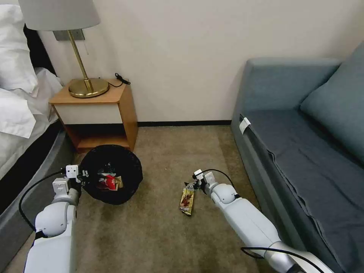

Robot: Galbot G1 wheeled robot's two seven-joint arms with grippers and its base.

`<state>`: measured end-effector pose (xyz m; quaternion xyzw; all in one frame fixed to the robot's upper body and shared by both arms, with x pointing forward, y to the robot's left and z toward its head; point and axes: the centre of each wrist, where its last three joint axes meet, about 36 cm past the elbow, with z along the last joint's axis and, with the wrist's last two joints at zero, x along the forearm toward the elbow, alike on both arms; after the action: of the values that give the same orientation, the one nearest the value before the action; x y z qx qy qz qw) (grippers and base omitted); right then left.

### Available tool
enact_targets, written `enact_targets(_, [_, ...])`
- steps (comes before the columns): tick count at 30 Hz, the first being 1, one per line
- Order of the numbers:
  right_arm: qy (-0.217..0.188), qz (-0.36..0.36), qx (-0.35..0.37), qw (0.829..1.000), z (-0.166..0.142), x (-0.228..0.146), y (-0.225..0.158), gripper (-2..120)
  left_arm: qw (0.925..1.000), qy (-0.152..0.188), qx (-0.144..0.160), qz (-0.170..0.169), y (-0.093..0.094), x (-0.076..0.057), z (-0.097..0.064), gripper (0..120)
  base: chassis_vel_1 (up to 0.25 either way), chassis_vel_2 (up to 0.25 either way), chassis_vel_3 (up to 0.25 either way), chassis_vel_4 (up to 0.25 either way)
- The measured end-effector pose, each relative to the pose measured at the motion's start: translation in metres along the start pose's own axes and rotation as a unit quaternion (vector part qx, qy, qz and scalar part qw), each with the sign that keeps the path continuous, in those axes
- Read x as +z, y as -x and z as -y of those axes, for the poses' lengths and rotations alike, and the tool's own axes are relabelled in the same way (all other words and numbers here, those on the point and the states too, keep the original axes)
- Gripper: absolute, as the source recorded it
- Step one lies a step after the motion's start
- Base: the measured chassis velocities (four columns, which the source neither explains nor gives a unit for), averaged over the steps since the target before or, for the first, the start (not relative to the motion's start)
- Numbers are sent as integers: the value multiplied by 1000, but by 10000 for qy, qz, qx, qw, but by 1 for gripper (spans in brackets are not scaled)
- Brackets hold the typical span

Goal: Pick up the trash bin, then pick up the garbage on the floor and place it into the trash bin.

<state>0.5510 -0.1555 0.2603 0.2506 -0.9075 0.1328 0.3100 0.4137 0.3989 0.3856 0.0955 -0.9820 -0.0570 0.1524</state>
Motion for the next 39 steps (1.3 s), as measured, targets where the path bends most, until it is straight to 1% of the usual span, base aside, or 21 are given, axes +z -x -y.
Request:
enact_targets(11, [-133,-177,-135,9997,-6,4,10,100,10000,-7,5,17,-4,0,-6,1,0,0,0,0])
enact_targets(15, [-276,-324,-197,9989,-13,14,13,100,10000,-16,4,17,-6,3,-8,1,0,0,0,0])
enact_targets(21, [-387,-445,-242,9980,-18,23,15,100,10000,-18,9,6,-7,7,-9,1,0,0,0,0])
enact_targets(24, [-516,-601,-288,9964,-24,34,18,100,10000,-47,43,-6,-8,10,-9,1,0,0,0,0])
enact_targets(31, [-552,-710,-289,9955,-26,48,19,100,10000,-30,52,20,-7,8,-11,1,0,0,0,0])
enact_targets(39, [-559,-850,-338,9942,-29,63,18,100,10000,-23,84,31,-4,6,-9,1,0,0,0,0])
